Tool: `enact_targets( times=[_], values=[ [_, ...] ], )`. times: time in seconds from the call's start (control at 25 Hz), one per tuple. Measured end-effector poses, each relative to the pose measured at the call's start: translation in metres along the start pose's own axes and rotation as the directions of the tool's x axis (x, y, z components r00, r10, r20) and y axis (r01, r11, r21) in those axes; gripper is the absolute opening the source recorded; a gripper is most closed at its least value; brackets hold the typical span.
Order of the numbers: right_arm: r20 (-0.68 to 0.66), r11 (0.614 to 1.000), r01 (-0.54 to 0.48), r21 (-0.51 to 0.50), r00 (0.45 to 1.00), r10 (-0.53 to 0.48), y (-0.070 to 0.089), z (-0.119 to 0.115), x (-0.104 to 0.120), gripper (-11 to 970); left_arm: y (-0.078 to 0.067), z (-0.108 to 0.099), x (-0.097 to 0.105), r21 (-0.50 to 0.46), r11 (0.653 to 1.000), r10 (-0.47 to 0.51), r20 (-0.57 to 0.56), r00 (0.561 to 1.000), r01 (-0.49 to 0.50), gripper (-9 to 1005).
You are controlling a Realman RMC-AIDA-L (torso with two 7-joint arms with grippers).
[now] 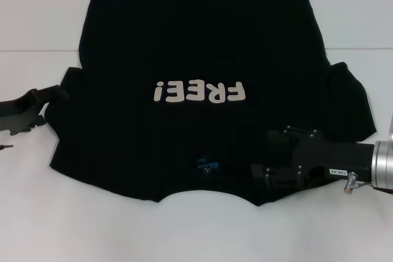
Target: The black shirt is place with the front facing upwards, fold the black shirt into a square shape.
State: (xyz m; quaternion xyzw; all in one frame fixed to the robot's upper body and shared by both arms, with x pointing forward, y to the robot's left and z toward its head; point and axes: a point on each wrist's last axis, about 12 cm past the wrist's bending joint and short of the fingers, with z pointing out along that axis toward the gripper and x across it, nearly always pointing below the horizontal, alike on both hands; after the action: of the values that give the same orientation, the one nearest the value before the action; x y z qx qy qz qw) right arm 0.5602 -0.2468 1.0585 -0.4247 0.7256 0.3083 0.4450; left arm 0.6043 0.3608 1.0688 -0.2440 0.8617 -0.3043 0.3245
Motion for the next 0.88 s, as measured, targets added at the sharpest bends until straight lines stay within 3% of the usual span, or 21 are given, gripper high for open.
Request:
enact_targets(
  times=[0.88],
  values=[
    [-0.006, 1.0, 0.001, 0.007, 1.0, -0.001, -0.0008, 0.0003, 0.0005, 895, -0.0015, 0.0025, 0.0011, 0.0, 1.0, 0.008, 0.012, 1.0, -0.008, 933]
  ],
)
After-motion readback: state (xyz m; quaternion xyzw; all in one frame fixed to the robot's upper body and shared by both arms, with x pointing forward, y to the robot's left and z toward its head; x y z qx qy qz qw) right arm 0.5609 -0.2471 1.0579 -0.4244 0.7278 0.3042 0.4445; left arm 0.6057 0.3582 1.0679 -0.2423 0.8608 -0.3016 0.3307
